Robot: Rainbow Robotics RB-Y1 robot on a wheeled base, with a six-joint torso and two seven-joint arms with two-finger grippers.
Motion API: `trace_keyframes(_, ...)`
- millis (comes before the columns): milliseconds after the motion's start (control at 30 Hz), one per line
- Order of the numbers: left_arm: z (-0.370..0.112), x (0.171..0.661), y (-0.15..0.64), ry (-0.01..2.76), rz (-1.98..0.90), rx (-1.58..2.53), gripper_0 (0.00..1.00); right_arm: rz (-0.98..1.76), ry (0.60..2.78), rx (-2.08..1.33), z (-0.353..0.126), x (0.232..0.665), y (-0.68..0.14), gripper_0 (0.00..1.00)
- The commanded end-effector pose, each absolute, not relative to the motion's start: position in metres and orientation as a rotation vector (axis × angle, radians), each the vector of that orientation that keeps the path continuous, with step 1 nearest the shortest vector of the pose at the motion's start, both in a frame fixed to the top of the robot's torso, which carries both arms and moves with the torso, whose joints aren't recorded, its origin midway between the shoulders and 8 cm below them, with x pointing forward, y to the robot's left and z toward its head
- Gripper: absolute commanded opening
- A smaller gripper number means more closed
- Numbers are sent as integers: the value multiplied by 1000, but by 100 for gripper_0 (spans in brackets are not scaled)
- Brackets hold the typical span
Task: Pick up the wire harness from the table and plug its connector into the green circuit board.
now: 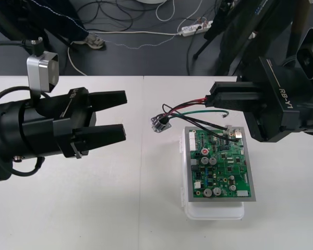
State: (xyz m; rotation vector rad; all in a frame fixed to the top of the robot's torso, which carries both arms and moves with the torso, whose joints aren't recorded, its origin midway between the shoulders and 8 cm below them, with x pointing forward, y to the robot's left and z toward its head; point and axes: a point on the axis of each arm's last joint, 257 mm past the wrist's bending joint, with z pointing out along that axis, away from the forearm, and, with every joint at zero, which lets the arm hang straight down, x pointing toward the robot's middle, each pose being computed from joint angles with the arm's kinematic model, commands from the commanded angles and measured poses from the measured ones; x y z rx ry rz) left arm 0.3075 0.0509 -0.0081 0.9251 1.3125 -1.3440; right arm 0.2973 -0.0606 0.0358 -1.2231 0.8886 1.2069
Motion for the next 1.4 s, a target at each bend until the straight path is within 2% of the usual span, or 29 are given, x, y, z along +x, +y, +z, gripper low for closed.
trace_keyframes(33, 21, 303, 24, 1096, -1223, 1004, 100, 1069, 862, -1244, 42, 289, -60, 0)
trace_keyframes(367, 39, 300, 13, 965, -1115, 1099, 100, 1025, 845, -1227, 46, 277, -52, 0)
trace_keyframes(1100, 34, 273, -27, 925, -1227, 1153, 100, 1021, 823, -1187, 45, 272, -28, 0)
trace_keyframes(1400, 39, 275, -34, 904, -1184, 1196, 100, 1036, 811, -1173, 48, 270, -22, 0)
